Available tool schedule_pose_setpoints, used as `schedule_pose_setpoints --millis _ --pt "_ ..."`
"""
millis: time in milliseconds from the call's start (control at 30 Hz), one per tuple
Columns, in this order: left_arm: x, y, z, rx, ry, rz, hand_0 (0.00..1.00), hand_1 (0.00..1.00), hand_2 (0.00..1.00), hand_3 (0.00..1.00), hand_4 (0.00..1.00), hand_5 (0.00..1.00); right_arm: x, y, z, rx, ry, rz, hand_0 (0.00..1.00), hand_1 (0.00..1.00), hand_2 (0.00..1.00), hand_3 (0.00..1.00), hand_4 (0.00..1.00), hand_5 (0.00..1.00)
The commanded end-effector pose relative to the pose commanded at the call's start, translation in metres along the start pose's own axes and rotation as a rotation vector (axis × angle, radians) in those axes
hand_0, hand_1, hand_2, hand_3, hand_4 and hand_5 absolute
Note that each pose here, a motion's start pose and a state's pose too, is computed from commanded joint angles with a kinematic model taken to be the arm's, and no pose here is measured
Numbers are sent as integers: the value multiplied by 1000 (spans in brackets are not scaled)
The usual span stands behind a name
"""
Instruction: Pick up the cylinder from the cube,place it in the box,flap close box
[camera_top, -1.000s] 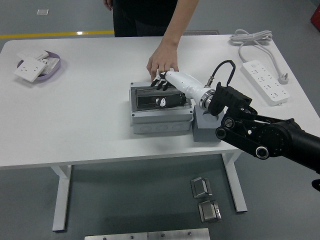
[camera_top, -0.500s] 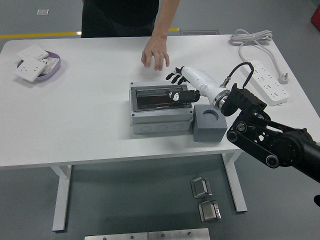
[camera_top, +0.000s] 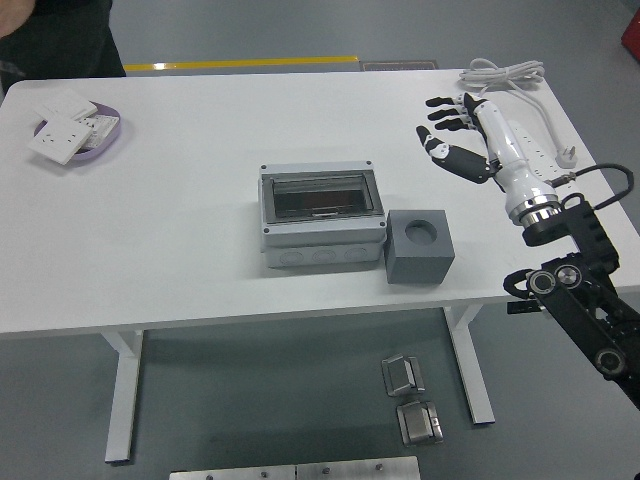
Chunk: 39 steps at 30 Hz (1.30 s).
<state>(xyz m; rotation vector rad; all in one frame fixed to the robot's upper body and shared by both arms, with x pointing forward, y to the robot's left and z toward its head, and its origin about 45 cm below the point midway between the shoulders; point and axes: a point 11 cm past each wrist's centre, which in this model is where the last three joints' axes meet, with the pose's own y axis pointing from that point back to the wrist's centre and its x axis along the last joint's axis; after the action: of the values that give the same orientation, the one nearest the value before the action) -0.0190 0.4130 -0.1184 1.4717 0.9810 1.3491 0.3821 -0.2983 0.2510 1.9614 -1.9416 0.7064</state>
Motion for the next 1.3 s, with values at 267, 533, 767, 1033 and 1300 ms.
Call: schedule_pose_setpoints --millis 267,533,767,1033,1300 --pt "-5 0 -2 0 4 -10 599 622 606 614 678 315 52 20 31 -62 -124 198 661 612 626 676 662 313" --pt "-6 0 -6 9 7 -13 599 622 606 615 678 314 72 26 39 -47 -233 269 662 622 629 676 661 306" --pt "-6 0 -7 10 6 -14 599 622 607 615 679 315 74 25 35 -21 -253 271 729 682 684 703 685 276" --pt "-5 0 -17 26 3 -10 599 622 606 614 678 315 67 27 36 -14 -280 268 767 700 708 713 710 277" --pt "-9 1 -24 38 1 -13 599 622 606 614 677 314 49 26 30 12 -342 258 776 706 711 713 707 277"
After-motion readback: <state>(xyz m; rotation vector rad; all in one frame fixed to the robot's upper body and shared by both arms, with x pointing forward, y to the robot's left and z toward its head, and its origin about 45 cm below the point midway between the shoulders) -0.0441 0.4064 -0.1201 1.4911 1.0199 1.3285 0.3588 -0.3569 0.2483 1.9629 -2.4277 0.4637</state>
